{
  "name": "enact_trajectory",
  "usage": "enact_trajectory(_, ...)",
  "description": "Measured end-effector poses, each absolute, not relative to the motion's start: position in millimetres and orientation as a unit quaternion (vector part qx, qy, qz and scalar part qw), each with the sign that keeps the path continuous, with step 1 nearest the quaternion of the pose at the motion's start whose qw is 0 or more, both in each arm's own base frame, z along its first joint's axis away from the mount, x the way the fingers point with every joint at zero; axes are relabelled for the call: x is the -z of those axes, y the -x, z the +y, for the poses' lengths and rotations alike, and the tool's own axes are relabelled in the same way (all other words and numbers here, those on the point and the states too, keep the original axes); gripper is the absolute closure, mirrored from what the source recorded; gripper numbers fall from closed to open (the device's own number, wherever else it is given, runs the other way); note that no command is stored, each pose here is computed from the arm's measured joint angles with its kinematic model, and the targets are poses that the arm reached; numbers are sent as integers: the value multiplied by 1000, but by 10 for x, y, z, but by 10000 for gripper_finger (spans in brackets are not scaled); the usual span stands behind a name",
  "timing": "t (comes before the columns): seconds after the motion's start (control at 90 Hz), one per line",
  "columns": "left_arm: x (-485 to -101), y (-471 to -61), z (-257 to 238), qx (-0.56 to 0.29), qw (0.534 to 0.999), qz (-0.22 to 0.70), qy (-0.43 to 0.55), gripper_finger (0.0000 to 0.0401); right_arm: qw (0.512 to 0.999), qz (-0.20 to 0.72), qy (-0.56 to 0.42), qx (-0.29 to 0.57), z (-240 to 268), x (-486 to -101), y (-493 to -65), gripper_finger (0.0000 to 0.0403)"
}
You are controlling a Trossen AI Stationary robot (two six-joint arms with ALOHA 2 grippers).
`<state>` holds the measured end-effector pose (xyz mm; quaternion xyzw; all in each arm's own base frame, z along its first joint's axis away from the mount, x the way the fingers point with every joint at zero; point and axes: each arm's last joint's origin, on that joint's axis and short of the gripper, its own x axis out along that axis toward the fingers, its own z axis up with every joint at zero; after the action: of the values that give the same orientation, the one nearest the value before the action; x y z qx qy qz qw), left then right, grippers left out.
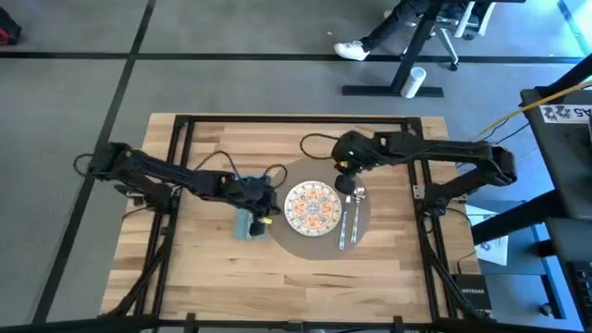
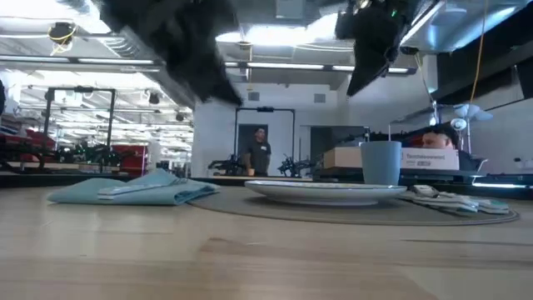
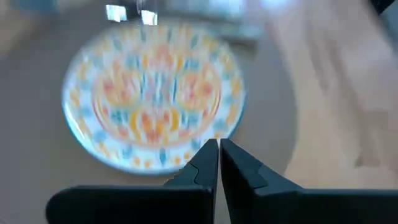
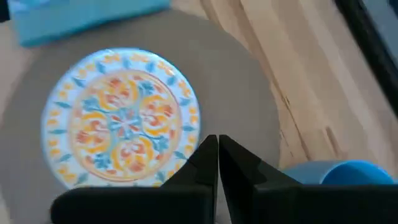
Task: Set table place
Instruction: Return to Home Position
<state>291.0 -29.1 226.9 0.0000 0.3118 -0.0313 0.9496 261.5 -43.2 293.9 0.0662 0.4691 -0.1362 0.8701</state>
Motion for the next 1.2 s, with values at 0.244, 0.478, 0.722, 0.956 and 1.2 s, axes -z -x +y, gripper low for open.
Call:
enact_trajectory(0.244,-2810,-2492,-239,20,971,239,-7,401,901,417,-18,119,-112,-3219,-2325,403)
enact_trajectory(0.478,-3001,-1939,-211,27,986,164,7,401,915,390,1,107,88,-3149,-1919,403)
enact_trajectory(0.722,-2796,-1474,-156,27,991,133,12,401,941,323,-43,89,118,-2854,-1556,403)
enact_trajectory(0.956,-2404,-1287,-88,7,991,132,34,401,968,236,-83,10,146,-2546,-1433,403)
enact_trajectory(1.2,-2222,-1185,-26,7,997,77,24,401,981,172,-93,-10,154,-2369,-1445,403)
